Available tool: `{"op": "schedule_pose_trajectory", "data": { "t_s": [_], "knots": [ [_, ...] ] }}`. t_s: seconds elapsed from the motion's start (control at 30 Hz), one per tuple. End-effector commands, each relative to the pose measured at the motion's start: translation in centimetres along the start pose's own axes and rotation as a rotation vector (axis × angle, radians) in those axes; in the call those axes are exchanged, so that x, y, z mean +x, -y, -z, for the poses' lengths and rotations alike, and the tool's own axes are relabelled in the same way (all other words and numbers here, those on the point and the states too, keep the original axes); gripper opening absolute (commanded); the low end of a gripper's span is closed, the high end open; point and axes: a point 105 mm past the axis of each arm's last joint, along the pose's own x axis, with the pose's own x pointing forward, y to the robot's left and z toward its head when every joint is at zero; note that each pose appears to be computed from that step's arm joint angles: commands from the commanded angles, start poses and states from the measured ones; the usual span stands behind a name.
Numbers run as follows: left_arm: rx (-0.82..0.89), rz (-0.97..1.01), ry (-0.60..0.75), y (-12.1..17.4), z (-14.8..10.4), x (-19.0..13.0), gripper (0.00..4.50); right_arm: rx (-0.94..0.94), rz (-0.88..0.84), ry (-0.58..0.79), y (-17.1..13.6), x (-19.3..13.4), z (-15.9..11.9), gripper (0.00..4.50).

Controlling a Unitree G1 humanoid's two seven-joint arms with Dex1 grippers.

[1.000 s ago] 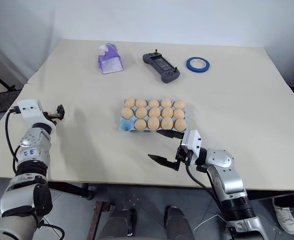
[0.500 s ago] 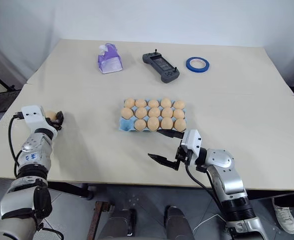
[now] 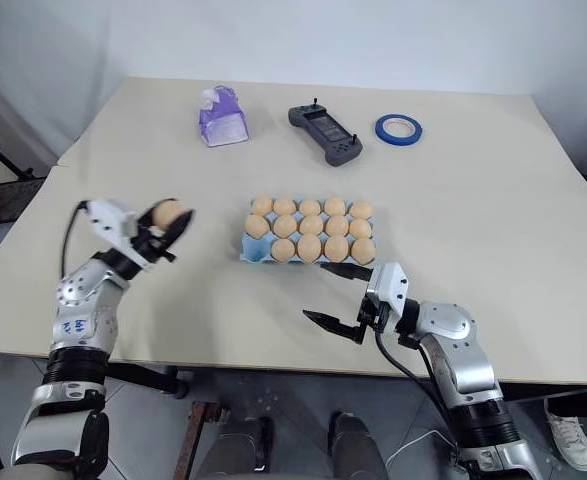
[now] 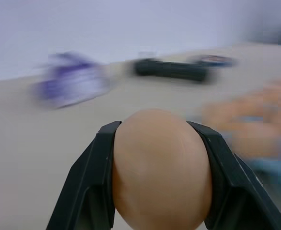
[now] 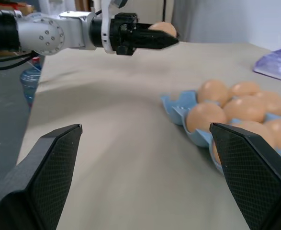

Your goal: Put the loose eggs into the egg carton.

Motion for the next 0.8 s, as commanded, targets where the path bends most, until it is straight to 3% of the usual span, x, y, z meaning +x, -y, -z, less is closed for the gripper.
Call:
{"op": "schedule_pose_trajectory", "data": {
  "t_s": [0.03,0.13,0.4,0.47,0.67,0.8],
  "knots": [
    [0.044,0.072,-0.025,1.2,-0.4,1.5,1.75,-0.049,0.029,0.020,0.4,-0.4,-1.1,4.50],
    [0.032,0.159,-0.024,2.8,-0.4,3.4,1.75,-0.051,0.053,0.027,0.4,-0.5,-1.3,4.50],
    [0.032,0.226,-0.048,3.7,0.2,5.1,1.75,-0.046,0.075,0.034,-0.2,-0.5,-1.3,4.50],
    [0.027,0.244,-0.046,3.9,0.3,5.0,2.50,-0.045,0.080,0.037,-0.2,-0.5,-1.2,4.50],
    [0.055,0.252,-0.058,3.6,0.3,3.9,4.22,-0.042,0.087,0.035,-0.3,-0.5,-1.1,4.50],
    [0.103,0.218,-0.089,1.8,0.1,1.2,4.22,-0.049,0.096,0.016,0.1,-1.2,-1.0,4.50]
  ]
}}
